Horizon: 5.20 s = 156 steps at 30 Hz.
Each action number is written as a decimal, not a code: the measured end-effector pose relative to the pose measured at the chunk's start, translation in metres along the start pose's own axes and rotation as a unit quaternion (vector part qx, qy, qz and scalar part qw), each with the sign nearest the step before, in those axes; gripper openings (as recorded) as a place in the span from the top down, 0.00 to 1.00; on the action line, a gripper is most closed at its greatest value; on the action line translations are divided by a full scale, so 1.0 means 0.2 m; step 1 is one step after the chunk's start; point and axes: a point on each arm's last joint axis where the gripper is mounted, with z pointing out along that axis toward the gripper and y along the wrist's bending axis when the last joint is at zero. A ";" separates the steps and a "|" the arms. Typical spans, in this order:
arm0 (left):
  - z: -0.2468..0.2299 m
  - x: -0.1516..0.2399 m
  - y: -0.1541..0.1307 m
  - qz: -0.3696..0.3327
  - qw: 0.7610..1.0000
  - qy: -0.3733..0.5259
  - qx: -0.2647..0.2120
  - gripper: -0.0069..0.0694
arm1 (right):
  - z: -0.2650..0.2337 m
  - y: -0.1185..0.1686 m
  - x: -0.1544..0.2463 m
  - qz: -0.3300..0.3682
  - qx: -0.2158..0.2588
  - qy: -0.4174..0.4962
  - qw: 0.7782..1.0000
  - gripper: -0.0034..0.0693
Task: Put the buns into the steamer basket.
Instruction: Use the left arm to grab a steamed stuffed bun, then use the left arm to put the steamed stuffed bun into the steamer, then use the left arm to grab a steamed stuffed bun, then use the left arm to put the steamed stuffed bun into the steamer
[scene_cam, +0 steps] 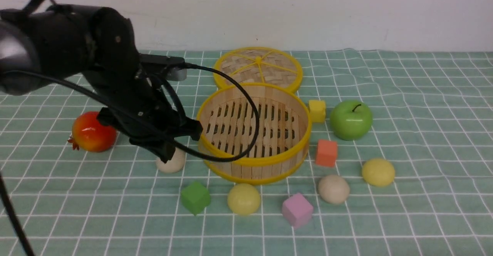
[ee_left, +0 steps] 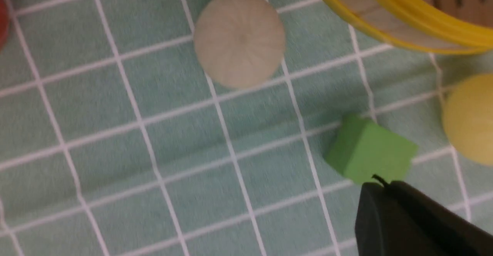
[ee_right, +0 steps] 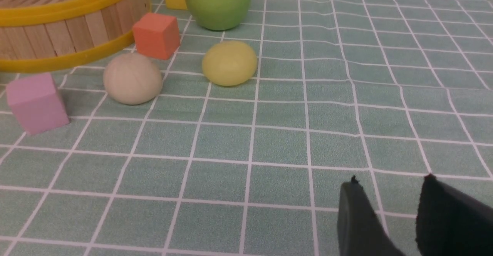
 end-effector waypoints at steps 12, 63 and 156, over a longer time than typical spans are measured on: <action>0.21 -0.13 0.11 -0.022 1.000 0.009 -0.020 0.59 | 0.00 0.00 0.00 0.000 0.000 0.000 1.000 0.62; 0.11 -0.38 -0.29 0.109 0.978 -0.175 -0.004 0.92 | 0.00 0.00 0.00 -0.001 0.000 0.000 1.000 0.62; -0.12 0.01 -0.62 0.154 0.984 -0.087 0.038 0.93 | 0.00 0.00 0.00 -0.001 0.000 0.000 1.000 0.62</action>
